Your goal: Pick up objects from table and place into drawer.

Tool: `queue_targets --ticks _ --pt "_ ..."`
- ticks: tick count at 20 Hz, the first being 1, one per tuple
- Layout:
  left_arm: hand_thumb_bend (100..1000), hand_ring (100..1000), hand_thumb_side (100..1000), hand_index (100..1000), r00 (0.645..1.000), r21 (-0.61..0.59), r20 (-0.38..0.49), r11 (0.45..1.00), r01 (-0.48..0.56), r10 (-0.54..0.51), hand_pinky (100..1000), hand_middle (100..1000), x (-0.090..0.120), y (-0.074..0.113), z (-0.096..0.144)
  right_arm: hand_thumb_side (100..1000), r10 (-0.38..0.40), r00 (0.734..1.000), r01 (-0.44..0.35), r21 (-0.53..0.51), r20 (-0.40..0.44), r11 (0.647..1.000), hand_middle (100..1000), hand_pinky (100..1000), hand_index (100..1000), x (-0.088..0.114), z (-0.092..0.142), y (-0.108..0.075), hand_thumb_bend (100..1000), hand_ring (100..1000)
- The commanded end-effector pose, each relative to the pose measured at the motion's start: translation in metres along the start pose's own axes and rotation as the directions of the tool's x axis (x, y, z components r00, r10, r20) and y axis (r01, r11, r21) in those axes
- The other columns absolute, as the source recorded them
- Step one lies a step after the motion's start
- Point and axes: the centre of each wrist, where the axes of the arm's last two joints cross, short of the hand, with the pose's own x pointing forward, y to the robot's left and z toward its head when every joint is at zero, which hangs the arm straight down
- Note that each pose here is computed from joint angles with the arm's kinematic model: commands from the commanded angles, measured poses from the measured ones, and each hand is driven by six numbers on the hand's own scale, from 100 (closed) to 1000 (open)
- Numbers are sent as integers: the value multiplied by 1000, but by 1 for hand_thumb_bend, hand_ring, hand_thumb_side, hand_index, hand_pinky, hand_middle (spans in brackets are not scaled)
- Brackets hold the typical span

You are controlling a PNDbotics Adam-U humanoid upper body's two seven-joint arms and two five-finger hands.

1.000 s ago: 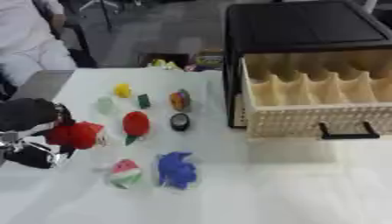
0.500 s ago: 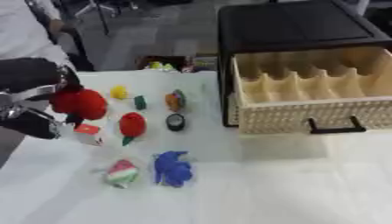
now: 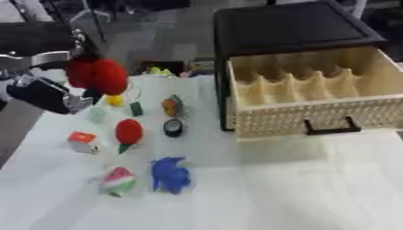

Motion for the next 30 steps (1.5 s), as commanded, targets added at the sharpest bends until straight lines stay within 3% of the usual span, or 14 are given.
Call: queue_targets --ticks 1,15,30 --pt "100 416 288 573 1000 29 19 999 -19 18 181 416 -1 16 -8 704 -4 999 4 6 32 1000 405 244 736 8 -7 -3 351 406" --pt "100 395 299 541 985 135 123 981 -140 123 146 393 14 47 -63 698 -54 998 52 38 35 998 404 245 735 16 -12 7 335 406" --pt "100 366 325 508 944 263 198 914 -310 263 104 368 36 65 -93 695 -89 995 86 56 38 995 403 242 734 21 -16 12 326 404"
